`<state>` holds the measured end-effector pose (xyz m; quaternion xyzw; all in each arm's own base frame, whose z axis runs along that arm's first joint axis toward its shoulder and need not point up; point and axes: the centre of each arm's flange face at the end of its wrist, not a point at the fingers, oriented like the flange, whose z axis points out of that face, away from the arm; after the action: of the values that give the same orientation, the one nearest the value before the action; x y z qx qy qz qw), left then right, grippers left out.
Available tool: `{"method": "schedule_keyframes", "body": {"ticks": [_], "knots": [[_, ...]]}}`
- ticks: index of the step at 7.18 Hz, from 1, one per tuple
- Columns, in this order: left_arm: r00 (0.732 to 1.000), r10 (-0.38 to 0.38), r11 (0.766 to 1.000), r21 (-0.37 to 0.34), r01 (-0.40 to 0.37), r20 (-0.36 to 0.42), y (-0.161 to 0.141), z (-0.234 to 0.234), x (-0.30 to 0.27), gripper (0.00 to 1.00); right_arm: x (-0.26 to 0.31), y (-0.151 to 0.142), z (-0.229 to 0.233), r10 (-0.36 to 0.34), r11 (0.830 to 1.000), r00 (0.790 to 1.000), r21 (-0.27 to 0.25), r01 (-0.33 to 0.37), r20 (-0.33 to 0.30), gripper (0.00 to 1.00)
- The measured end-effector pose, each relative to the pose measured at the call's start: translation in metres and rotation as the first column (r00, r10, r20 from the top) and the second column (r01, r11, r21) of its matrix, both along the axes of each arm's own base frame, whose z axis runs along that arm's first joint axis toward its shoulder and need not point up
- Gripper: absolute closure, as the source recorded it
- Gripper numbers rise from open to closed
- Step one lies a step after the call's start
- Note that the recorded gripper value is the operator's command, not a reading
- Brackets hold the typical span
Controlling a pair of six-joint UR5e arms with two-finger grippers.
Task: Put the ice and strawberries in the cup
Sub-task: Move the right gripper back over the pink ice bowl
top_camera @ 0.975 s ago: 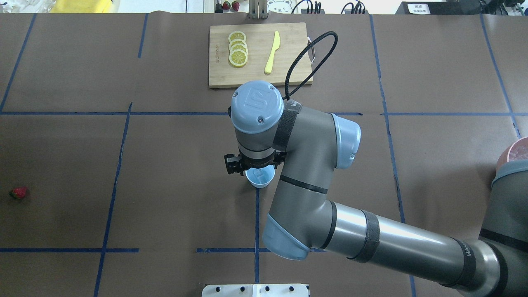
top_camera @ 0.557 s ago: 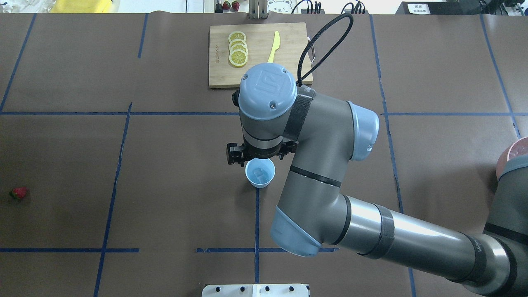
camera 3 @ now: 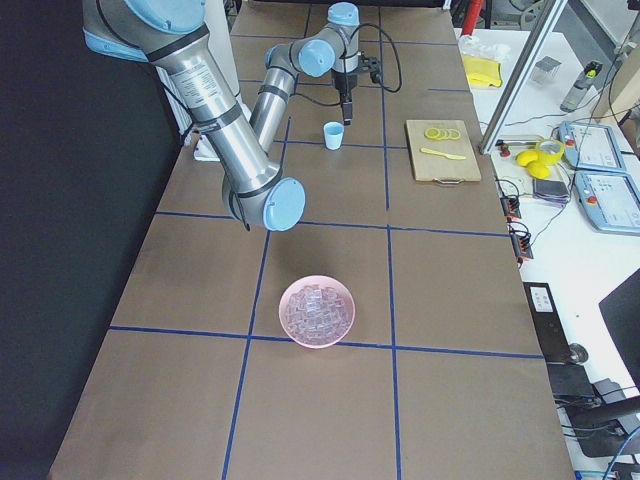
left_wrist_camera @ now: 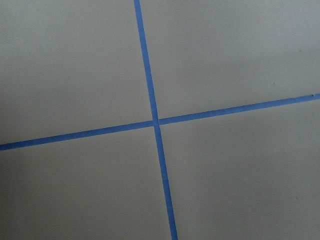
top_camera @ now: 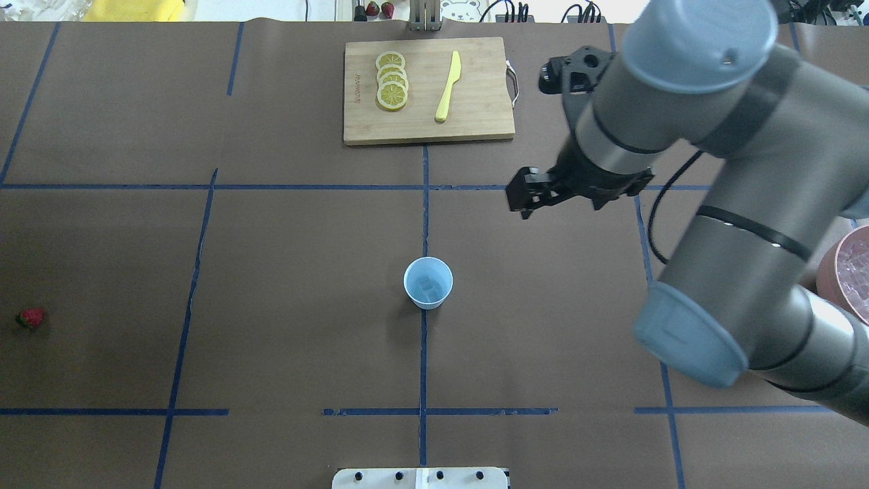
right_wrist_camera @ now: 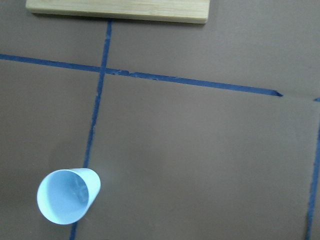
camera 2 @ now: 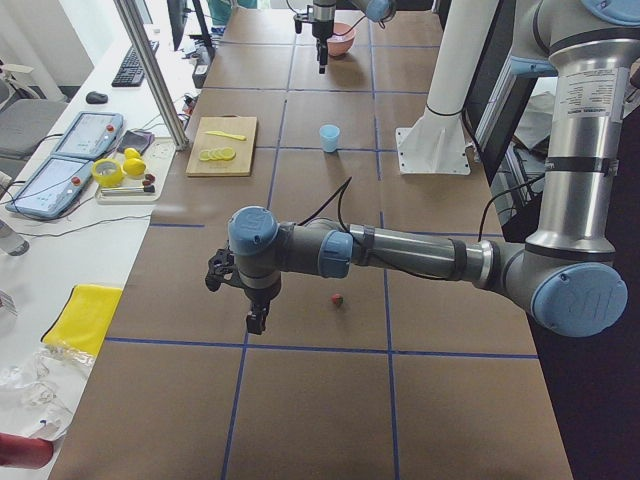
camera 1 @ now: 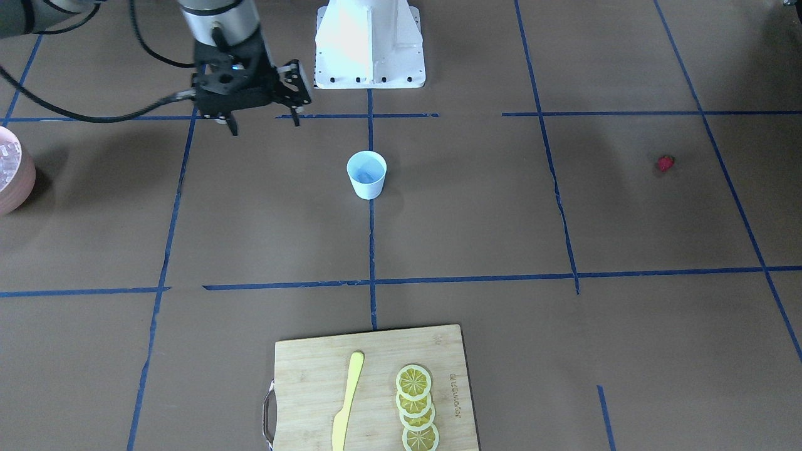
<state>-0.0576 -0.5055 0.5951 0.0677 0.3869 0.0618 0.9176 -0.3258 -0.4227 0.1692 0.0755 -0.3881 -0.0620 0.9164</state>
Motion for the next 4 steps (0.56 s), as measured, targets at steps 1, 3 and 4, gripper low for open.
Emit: {"method": "schedule_keyframes", "body": {"ticks": [1, 3, 4], "knots": [[1.000, 0.000, 1.000, 0.001, 0.000, 0.000, 0.000, 0.000, 0.000, 0.00, 0.041, 0.008, 0.039, -0.037, 0.998, 0.999, 0.045, 0.039, -0.038, 0.01], [1.000, 0.000, 1.000, 0.002, 0.000, 0.000, 0.000, -0.001, 0.000, 0.00, 0.116, 0.014, 0.113, -0.074, 0.995, 0.991, 0.062, 0.081, -0.107, 0.01], [1.000, 0.000, 1.000, 0.001, 0.000, 0.000, 0.000, -0.001, 0.000, 0.00, 0.154, 0.016, 0.155, -0.085, 0.994, 0.991, 0.057, 0.091, -0.104, 0.01]]}}
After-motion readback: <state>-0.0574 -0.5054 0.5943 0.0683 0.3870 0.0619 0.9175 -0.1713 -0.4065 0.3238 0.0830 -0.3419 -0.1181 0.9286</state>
